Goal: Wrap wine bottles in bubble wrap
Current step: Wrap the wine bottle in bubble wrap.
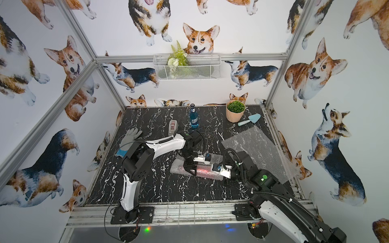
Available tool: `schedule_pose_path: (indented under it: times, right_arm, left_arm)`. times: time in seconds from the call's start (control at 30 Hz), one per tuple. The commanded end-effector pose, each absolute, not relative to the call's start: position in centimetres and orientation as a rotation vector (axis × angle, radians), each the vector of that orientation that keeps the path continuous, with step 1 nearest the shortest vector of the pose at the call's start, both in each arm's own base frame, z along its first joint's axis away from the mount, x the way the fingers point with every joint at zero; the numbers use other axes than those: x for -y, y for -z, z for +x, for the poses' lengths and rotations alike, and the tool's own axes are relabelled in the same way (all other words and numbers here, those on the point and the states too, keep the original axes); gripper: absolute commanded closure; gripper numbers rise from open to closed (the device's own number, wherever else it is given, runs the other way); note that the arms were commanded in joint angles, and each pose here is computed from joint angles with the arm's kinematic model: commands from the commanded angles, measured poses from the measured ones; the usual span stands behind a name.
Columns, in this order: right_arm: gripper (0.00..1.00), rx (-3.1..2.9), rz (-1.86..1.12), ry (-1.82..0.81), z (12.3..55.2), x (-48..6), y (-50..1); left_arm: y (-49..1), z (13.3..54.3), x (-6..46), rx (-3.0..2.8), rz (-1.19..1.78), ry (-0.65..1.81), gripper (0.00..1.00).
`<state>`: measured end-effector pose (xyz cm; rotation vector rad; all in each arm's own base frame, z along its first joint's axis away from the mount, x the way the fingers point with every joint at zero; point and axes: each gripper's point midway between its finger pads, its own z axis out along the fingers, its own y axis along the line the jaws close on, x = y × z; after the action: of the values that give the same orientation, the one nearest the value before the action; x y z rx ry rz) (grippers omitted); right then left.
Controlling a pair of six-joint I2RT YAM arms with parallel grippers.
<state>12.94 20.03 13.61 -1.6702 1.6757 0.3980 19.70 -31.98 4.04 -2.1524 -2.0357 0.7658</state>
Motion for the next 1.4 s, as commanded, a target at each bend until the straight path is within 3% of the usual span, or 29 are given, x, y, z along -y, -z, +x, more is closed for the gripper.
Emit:
schedule_pose_path:
  times: [0.0,0.3,0.57,0.9,1.0,1.23,1.37]
  right_arm:
    - [0.17,-1.473,-1.74,-0.186,14.5,-22.7,-13.8]
    - [0.18,-1.406,-1.84,-0.143,17.2,-27.4,-10.9]
    - [0.18,-1.554,-1.901,-0.153,17.3,-27.6,-6.6]
    - [0.33,-1.649,-1.97,0.057,19.1,-25.8,-3.4]
    - [0.4,-1.688,-1.987,0.088,19.1,-25.1,-3.0]
    - [0.46,-1.749,-1.962,0.092,18.8,-24.2,-3.0]
    - [0.46,-1.815,-1.903,0.043,18.9,-23.8,-3.3]
  left_arm:
    - [-5.0,18.2,31.8,2.002,-2.036,-0.852,0.53]
    - [-4.5,18.3,31.9,1.986,-2.005,-0.855,0.51]
    - [-4.5,18.7,32.1,2.01,-1.993,-0.894,0.5]
    - [-5.1,18.9,32.6,2.02,-1.975,-0.962,0.43]
    - [-5.9,19.1,32.7,2.032,-1.978,-0.998,0.36]
    - [-8.9,21.5,32.6,2.156,-2.023,-1.033,0.16]
    - [-10.0,23.2,31.5,2.255,-2.035,-0.965,0.14]
